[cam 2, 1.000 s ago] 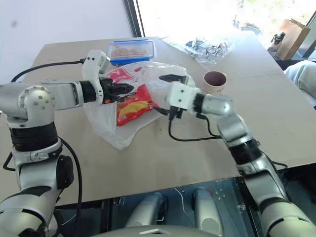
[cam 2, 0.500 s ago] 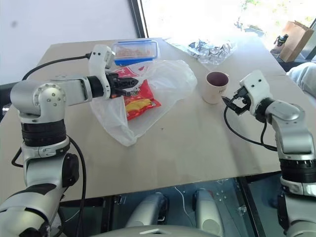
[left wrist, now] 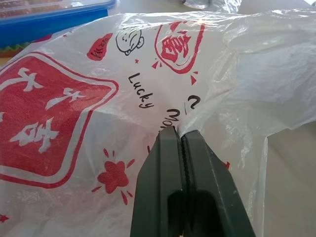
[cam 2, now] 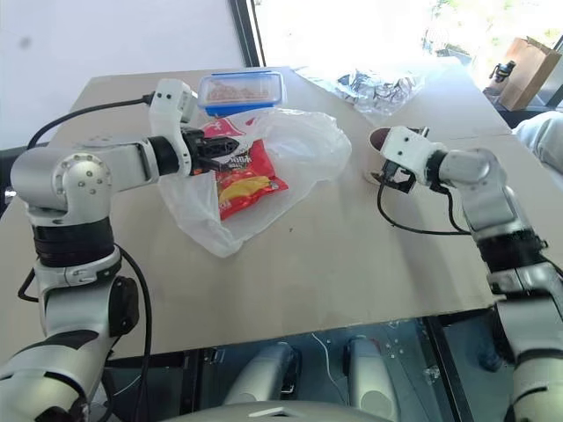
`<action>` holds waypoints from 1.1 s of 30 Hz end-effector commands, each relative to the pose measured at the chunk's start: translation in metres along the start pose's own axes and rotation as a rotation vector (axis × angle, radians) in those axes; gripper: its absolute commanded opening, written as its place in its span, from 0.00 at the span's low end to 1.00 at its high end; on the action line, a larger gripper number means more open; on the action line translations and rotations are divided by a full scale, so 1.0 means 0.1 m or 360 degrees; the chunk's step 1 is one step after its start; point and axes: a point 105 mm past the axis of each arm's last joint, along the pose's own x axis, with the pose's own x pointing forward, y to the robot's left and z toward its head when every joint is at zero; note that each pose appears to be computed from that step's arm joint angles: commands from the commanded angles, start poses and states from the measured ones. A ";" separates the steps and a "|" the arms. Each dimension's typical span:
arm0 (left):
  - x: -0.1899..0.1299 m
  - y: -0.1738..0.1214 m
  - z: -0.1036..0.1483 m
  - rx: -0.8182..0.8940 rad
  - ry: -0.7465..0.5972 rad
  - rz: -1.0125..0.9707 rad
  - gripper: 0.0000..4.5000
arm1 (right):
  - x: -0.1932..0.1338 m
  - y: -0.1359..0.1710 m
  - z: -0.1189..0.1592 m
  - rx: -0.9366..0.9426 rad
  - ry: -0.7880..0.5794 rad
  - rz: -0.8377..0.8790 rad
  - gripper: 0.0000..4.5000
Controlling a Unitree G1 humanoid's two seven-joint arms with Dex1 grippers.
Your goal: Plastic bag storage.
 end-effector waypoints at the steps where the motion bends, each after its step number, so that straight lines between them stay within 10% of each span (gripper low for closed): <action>1: -0.08 -0.01 0.10 0.0054 -0.0073 0.0021 0.00 | 0.07 -0.07 0.00 -0.0085 0.0053 0.0118 0.87; 10: -0.13 0.02 0.13 0.0027 -0.0106 0.0053 0.00 | 0.02 -0.04 0.18 -0.0097 -0.0050 0.0357 0.01; 21: -0.10 -0.06 0.23 0.0035 -0.0135 -0.0012 0.00 | -0.83 0.72 1.34 0.0358 -0.0783 0.0825 0.01; 33: -0.36 -0.25 0.38 0.0113 -0.0274 -0.0235 0.00 | 0.93 0.60 1.75 0.0321 -0.0711 -0.0071 0.01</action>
